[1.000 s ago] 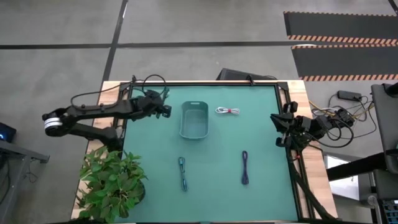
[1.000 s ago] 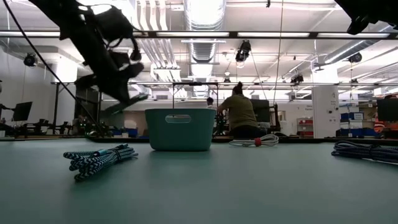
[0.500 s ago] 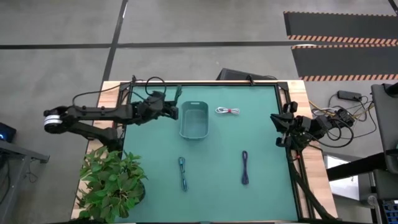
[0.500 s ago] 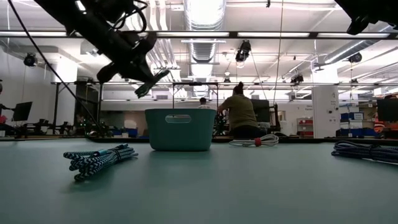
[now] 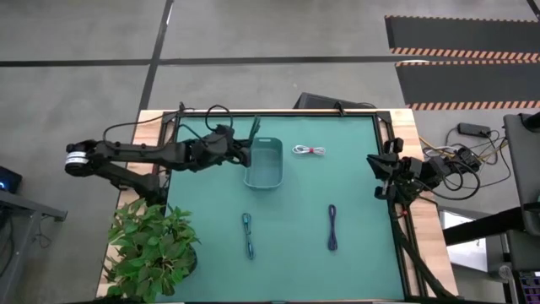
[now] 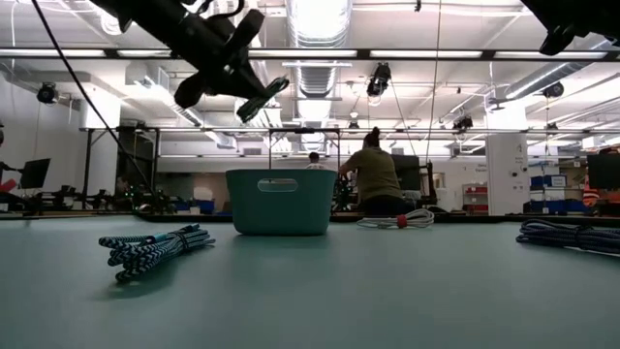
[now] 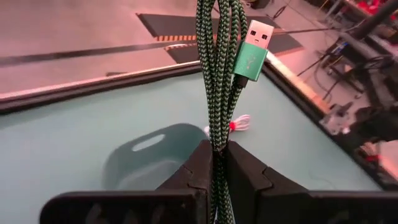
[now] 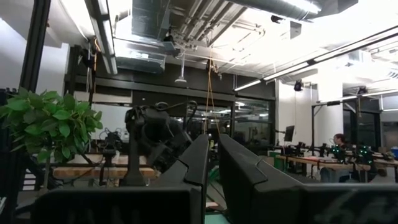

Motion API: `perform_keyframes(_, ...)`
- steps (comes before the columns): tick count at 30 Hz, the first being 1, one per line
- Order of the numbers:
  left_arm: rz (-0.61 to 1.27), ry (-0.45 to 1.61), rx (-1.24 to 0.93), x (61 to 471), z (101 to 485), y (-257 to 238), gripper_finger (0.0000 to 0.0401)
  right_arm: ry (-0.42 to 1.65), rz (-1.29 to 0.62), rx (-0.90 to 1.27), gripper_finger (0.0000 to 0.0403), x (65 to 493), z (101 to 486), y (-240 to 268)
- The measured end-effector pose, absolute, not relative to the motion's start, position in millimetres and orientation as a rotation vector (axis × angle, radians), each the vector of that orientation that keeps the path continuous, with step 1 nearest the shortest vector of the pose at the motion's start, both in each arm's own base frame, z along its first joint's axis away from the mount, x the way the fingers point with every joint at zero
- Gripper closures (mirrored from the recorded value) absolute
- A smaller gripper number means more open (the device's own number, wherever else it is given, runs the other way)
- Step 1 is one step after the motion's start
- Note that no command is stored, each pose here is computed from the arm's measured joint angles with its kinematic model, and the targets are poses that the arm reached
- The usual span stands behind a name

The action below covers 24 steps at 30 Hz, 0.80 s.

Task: Pick and place USB-C Cables
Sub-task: Put the green black charger cable into the bin

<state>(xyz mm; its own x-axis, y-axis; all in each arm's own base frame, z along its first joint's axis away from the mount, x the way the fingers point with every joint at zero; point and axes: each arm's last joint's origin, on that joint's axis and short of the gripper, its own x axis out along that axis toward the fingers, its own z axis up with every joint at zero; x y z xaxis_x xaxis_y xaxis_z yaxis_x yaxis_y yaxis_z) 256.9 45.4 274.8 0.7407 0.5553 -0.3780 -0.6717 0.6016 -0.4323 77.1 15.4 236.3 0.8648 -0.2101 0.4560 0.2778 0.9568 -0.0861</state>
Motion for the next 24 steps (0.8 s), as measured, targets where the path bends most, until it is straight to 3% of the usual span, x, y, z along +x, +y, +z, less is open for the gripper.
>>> perform_keyframes(12, 0.720, 0.205, -0.718, 286, 272, 36, 0.0388, -0.459, -0.235, -0.071, 0.0376, 75, 244, 15)
perform_keyframes(24, 0.741, 0.197, -0.807, 331, 270, 36, 0.0388, -0.115, -0.161, 0.027, 0.0376, 62, 265, 9)
